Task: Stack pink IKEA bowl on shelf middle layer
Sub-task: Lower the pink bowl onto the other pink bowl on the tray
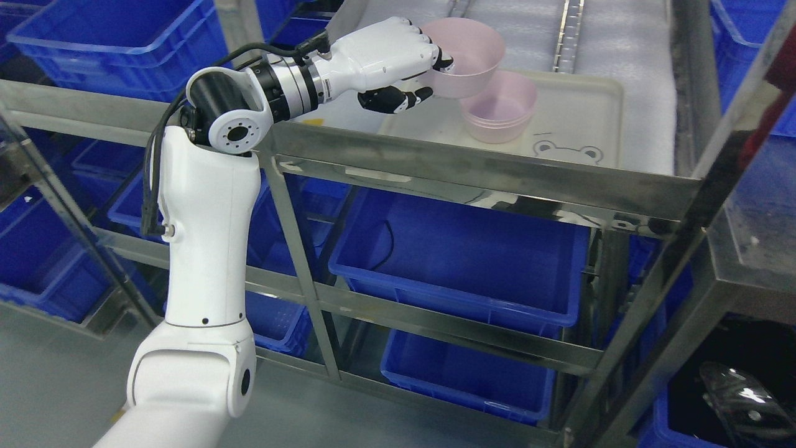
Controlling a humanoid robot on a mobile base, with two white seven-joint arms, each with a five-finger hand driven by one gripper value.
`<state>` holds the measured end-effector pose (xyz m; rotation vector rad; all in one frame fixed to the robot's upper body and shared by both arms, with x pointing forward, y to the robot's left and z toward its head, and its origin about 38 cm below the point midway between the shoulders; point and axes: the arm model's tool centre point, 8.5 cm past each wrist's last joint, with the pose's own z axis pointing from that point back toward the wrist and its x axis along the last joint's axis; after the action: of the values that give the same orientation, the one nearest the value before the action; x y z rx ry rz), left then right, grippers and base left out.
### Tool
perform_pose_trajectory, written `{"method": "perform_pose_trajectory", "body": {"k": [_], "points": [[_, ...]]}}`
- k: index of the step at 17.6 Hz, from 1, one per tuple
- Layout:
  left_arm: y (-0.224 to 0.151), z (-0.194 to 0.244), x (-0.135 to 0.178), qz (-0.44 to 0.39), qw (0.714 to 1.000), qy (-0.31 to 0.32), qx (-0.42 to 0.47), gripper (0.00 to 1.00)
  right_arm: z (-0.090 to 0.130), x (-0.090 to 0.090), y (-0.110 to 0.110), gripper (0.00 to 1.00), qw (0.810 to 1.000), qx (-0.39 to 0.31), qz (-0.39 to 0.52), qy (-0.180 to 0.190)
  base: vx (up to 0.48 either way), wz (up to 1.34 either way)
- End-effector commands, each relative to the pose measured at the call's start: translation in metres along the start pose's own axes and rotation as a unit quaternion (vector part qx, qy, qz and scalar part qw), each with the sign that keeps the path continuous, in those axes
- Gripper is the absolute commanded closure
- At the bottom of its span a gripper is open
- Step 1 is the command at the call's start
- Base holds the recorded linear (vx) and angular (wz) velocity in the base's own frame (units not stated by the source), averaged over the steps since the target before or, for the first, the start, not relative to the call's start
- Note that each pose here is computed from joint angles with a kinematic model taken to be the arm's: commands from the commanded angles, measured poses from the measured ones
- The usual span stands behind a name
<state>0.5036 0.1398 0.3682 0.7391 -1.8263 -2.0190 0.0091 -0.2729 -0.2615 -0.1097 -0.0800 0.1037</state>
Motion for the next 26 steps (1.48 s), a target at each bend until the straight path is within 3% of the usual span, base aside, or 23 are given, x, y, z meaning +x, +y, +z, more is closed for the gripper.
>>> {"method": "perform_pose_trajectory", "body": {"k": [1, 7, 11, 26], "points": [[-0.034, 0.003, -0.029, 0.026, 0.997, 0.037, -0.067, 0.97, 0.0, -0.009, -0.01, 0.0, 1.0, -0.008, 0.001, 0.003, 0.012, -0.59], [-0.043, 0.001, -0.035, 0.022, 0.994, 0.053, -0.095, 0.97, 0.0, -0.009, -0.01, 0.0, 1.0, -0.008, 0.001, 0.003, 0.021, -0.43], [-0.034, 0.025, -0.05, -0.001, 0.992, 0.081, -0.097, 0.96, 0.0, -0.009, -0.01, 0.0, 1.0, -0.008, 0.001, 0.003, 0.006, -0.09], [-0.039, -0.012, -0.023, 0.017, 0.996, 0.036, -0.082, 0.95, 0.0, -0.009, -0.01, 0.0, 1.0, -0.008, 0.001, 0.003, -0.001, 0.01]]}}
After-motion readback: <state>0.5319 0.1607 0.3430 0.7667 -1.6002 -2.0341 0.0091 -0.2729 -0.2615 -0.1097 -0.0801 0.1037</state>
